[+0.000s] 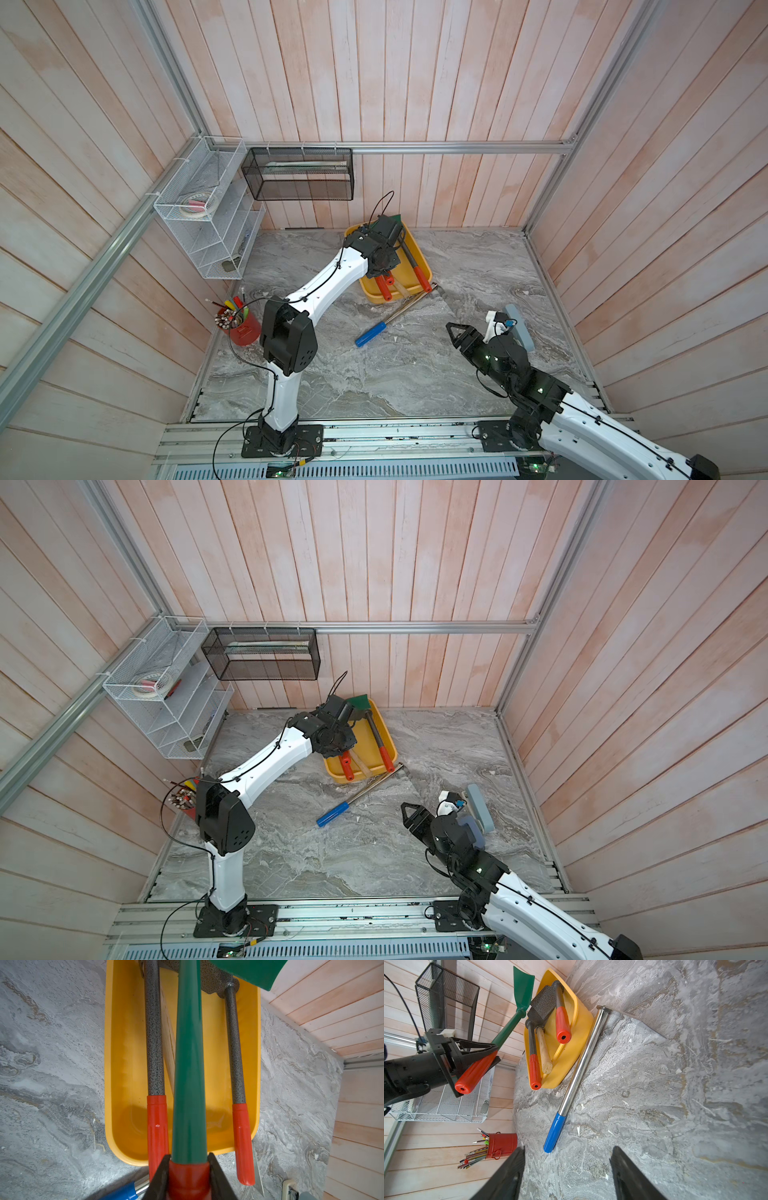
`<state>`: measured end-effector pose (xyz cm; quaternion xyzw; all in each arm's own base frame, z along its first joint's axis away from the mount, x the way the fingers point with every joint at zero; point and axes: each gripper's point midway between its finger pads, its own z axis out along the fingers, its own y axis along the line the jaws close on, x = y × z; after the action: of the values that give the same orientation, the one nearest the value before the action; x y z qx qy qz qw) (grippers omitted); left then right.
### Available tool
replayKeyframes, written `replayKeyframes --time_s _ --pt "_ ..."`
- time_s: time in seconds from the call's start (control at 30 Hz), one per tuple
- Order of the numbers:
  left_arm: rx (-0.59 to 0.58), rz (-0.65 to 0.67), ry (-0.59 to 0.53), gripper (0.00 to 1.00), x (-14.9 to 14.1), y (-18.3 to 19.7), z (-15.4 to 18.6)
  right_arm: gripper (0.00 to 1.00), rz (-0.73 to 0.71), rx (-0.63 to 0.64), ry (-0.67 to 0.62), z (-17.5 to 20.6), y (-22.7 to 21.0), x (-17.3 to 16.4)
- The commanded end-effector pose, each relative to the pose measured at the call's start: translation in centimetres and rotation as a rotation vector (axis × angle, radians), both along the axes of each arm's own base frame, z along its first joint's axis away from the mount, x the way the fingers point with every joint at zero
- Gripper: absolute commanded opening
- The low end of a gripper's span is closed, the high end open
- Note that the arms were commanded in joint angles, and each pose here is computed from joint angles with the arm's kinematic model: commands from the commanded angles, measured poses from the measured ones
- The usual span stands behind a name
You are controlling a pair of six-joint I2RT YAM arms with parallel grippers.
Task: Put the small hoe into the storage box
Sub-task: Place the hoe in the storage box.
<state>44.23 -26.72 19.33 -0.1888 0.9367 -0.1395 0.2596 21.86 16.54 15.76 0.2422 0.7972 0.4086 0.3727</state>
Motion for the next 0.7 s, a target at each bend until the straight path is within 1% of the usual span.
replayKeyframes --time_s 0.0,0.3,0.67 --pt "-0.04 0.057 -0.112 0.0 2.7 -0.1 2.9 0.68 -0.005 -0.019 0.023 -0.9 -0.5 -0.3" --pt "-0.044 0.085 -0.092 0.0 4.2 -0.3 1.5 0.68 -0.014 -0.02 0.024 -0.9 -0.8 -0.4" --pt "-0.031 0.111 -0.068 0.0 4.8 -0.1 -0.3 0.68 -0.02 -0.015 0.024 -0.9 -1.1 -0.6"
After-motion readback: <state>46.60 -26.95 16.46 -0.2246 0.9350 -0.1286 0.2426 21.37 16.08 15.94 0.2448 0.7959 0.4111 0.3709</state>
